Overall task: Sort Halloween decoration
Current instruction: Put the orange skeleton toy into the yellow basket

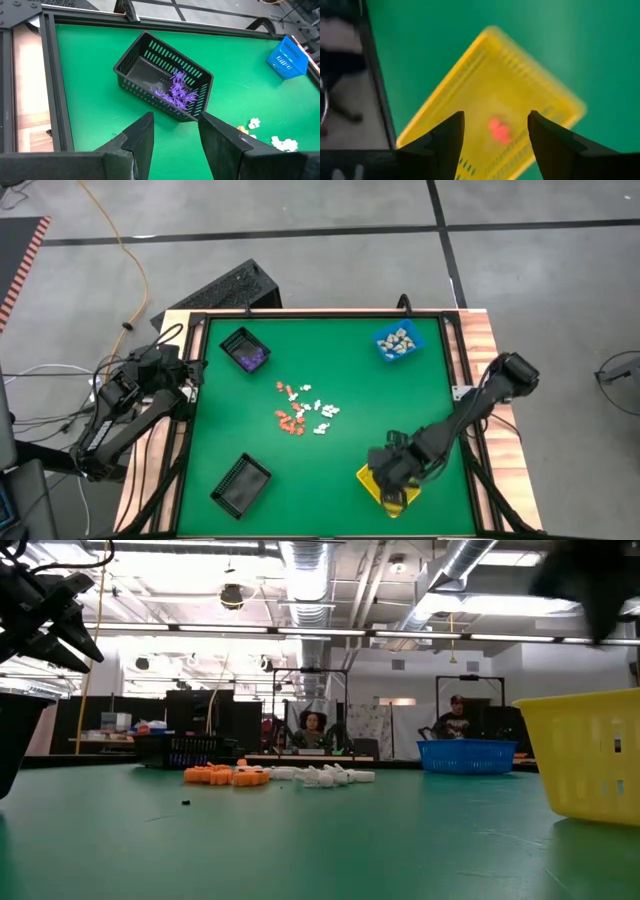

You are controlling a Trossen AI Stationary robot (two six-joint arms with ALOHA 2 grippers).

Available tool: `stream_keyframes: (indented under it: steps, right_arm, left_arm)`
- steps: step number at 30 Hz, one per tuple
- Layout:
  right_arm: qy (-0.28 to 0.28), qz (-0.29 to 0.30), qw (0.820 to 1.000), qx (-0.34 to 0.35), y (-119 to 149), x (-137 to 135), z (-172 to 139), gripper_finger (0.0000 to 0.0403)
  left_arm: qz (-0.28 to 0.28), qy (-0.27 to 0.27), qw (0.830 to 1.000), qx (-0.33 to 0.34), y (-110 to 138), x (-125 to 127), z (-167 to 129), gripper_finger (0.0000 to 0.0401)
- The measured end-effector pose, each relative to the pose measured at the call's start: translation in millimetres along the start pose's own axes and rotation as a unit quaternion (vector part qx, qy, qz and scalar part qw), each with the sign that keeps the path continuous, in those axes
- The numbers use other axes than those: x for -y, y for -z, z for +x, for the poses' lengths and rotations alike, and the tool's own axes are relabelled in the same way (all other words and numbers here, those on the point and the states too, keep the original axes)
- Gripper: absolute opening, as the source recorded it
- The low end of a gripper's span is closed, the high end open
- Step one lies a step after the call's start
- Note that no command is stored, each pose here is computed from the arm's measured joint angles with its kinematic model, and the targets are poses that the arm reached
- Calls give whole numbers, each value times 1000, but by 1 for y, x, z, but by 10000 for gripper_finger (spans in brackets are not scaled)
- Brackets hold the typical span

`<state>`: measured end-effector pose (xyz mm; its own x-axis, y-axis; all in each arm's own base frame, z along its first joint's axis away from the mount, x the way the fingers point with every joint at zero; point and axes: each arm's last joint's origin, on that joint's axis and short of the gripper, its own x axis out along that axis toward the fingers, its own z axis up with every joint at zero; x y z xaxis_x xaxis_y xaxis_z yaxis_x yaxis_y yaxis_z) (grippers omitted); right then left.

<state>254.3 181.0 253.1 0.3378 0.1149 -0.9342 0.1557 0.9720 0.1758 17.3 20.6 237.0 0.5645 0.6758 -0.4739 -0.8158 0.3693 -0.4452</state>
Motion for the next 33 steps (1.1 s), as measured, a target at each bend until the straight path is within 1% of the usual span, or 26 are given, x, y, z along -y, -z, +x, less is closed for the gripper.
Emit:
stream_keyframes:
  steps: [3, 5, 7, 9, 11, 16, 19, 20, 22, 25, 29, 33]
  right_arm:
    - [27, 16, 998, 62, -15, 20, -18, 243]
    - [49, 30, 992, 111, -28, 35, -28, 244]
    - [65, 40, 984, 158, -45, 52, -33, 244]
    - [65, 57, 975, 204, -67, 69, -34, 244]
    - [63, 74, 962, 254, -92, 86, -30, 242]
    - [68, 124, 914, 381, -144, 131, -22, 232]
    - [73, 152, 893, 417, -164, 157, -8, 225]
    - [79, 158, 890, 420, -169, 164, 0, 224]
    - [86, 166, 889, 419, -179, 174, 12, 222]
    - [93, 167, 894, 405, -195, 182, 32, 221]
    - [113, 143, 908, 377, -215, 186, 56, 221]
    - [124, 143, 920, 343, -226, 191, 73, 221]
  left_arm:
    - [1, 0, 1000, 0, 0, 0, 0, 143]
    - [1, 0, 1000, 0, 0, 0, 0, 143]
    - [1, 0, 1000, 0, 0, 0, 0, 143]
    - [1, 0, 1000, 0, 0, 0, 0, 143]
    - [-1, 0, 1000, 0, 0, 0, 0, 143]
    - [-2, 0, 1000, 0, 0, 0, 0, 143]
    - [-3, 0, 1000, 0, 0, 0, 0, 143]
    - [-2, 2, 1000, -1, 0, 0, 0, 143]
    - [-5, 5, 1000, -3, 0, 0, 0, 143]
    - [-12, 4, 1000, -3, 0, 0, 0, 143]
    - [-12, 4, 1000, -2, 0, 0, 0, 143]
    - [-12, 2, 1000, -2, 0, 0, 0, 143]
